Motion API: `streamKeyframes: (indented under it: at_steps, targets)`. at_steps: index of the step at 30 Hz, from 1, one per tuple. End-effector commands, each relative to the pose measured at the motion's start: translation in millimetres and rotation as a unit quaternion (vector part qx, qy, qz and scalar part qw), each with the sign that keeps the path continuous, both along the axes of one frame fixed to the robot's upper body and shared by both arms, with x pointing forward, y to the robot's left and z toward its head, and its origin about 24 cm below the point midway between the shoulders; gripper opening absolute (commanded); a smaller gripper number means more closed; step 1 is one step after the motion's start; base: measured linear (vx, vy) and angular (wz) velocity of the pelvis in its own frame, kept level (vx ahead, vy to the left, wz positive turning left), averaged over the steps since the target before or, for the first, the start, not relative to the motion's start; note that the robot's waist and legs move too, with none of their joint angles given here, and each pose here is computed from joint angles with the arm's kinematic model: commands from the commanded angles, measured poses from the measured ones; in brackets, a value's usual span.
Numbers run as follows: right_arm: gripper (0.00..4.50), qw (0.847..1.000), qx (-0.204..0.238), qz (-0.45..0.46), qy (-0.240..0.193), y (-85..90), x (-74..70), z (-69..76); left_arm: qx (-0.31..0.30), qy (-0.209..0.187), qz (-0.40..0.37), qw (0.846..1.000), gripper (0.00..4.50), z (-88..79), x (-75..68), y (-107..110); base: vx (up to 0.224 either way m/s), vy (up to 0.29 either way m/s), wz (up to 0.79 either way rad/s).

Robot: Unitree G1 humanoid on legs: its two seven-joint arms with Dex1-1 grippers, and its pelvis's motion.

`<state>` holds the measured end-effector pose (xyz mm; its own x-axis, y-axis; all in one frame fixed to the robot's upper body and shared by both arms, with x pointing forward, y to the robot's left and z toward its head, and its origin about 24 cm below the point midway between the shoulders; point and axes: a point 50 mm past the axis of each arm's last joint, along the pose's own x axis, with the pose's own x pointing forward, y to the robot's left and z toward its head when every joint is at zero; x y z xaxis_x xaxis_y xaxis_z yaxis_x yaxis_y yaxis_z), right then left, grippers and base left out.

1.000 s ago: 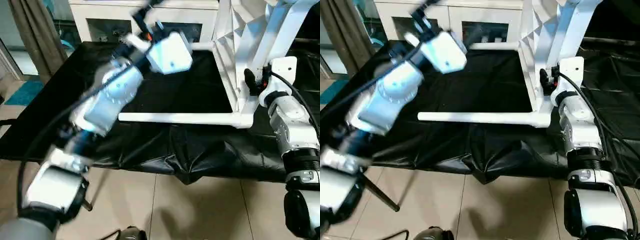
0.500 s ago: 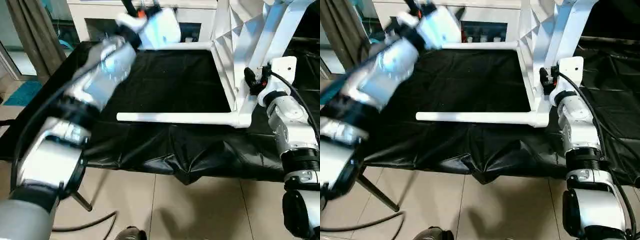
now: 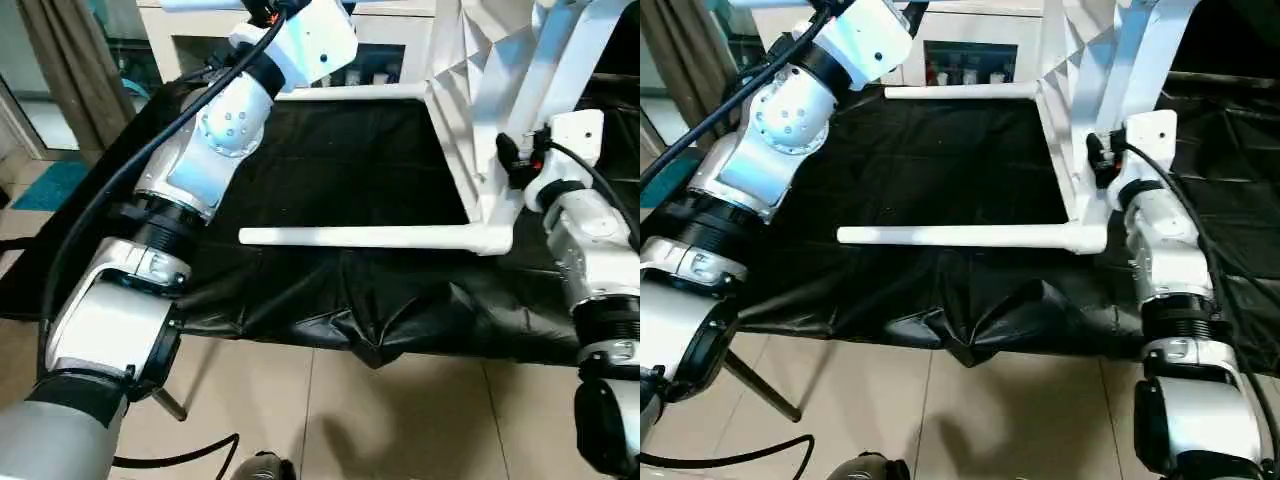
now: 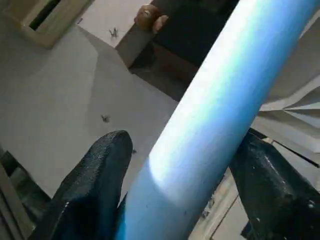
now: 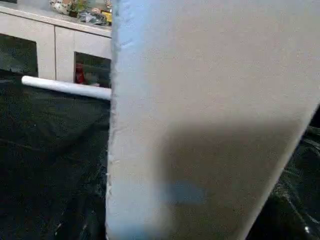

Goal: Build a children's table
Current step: Flip table

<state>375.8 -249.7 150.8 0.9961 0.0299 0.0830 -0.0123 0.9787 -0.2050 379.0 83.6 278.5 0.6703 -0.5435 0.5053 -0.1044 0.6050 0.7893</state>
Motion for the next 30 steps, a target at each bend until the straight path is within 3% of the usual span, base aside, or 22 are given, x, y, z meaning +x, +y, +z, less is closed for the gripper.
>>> streamKeyframes:
  at_steps: [1,10,12,13,14,17,18,20,24,26,30]
  targets:
    - [1.95,0.998,-0.021,0.013,-0.064,2.8,4.4,37.0,-0.044,0.01,-0.042,0.998,3.05,-1.5,-5.7,-9.4,0.0,0.0,0.0]
    - [1.95,0.995,-0.053,0.007,-0.079,-7.6,4.8,55.2,-0.136,0.044,-0.025,0.989,2.94,3.8,1.7,5.8,0.0,0.0,0.0]
    - [1.95,0.989,-0.104,0.001,-0.105,-19.7,5.7,88.8,-0.202,0.068,-0.033,0.976,2.94,9.1,4.2,11.1,0.0,0.0,0.0]
    - [1.95,0.989,-0.104,0.001,-0.105,-19.7,5.7,88.8,-0.202,0.068,-0.033,0.976,2.94,9.1,4.2,11.1,0.0,0.0,0.0]
    - [1.95,0.985,-0.125,-0.002,-0.12,-23.3,5.7,105.4,-0.232,0.079,-0.043,0.968,2.94,11.4,4.4,11.1,0.0,0.0,0.0]
    - [1.94,0.978,-0.155,-0.003,-0.138,-26.8,5.0,131.1,-0.274,0.102,-0.055,0.955,2.94,11.8,5.7,9.9,0.0,0.0,0.0]
    - [1.93,0.978,-0.155,-0.003,-0.138,-26.8,5.0,131.1,-0.274,0.102,-0.055,0.955,2.94,11.8,5.7,9.9,0.0,0.0,0.0]
    - [1.93,0.97,-0.194,0.007,-0.147,-26.6,3.5,158.5,-0.318,0.129,-0.065,0.937,2.92,9.3,7.3,8.9,0.0,0.0,0.0]
    - [1.93,0.957,-0.258,0.025,-0.133,-24.5,3.8,177.0,-0.369,0.169,-0.074,0.911,2.91,-0.2,9.0,9.6,0.0,0.0,0.0]
    - [1.93,0.946,-0.296,0.048,-0.123,-19.8,4.3,186.2,-0.404,0.202,-0.076,0.889,2.9,-12.8,8.8,9.9,0.0,0.0,0.0]
    - [1.93,0.938,-0.321,0.062,-0.118,-15.7,4.7,196.1,-0.427,0.23,-0.072,0.871,2.9,-27.2,7.5,11.0,0.0,0.0,0.0]
